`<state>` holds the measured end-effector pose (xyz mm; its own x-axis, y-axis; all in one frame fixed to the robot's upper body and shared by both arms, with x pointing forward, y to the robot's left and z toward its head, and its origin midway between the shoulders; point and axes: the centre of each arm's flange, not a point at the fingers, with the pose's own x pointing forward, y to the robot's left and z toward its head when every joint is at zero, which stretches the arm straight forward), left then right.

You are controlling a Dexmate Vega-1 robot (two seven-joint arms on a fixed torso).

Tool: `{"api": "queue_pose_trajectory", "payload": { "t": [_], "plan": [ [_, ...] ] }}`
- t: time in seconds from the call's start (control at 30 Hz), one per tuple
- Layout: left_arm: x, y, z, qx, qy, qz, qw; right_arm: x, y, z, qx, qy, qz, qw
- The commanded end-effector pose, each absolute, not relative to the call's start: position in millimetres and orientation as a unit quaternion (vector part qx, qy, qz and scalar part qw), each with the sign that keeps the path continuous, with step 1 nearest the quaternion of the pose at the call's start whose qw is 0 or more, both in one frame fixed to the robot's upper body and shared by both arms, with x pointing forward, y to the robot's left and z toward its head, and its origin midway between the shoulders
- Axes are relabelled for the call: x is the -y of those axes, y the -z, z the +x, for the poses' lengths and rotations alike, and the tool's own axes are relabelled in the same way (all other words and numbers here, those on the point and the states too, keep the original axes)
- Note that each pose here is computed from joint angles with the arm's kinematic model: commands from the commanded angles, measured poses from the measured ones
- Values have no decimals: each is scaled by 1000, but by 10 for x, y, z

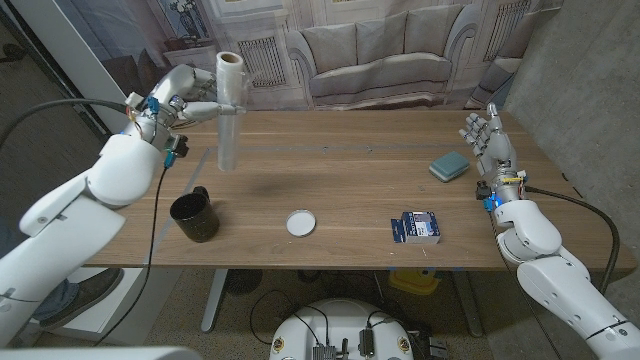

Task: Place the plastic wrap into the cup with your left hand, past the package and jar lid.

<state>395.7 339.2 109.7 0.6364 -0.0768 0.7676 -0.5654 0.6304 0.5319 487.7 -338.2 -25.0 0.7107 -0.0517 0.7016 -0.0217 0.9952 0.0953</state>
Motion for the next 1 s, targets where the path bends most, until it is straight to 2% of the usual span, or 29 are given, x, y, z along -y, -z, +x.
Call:
{"api": "queue_pose_trajectory", "payload": {
  "t": [0.03,0.63,1.0],
  "plan": [
    [-3453,-949,3701,408,-144,392,812,3371,280,4767,384,19,39,922],
    [-3457,-805,3475,404,-131,387,819,3431,345,4659,385,27,42,922],
    [-3554,-833,3344,378,-137,396,825,3466,333,4693,381,29,44,923]
  ]
}}
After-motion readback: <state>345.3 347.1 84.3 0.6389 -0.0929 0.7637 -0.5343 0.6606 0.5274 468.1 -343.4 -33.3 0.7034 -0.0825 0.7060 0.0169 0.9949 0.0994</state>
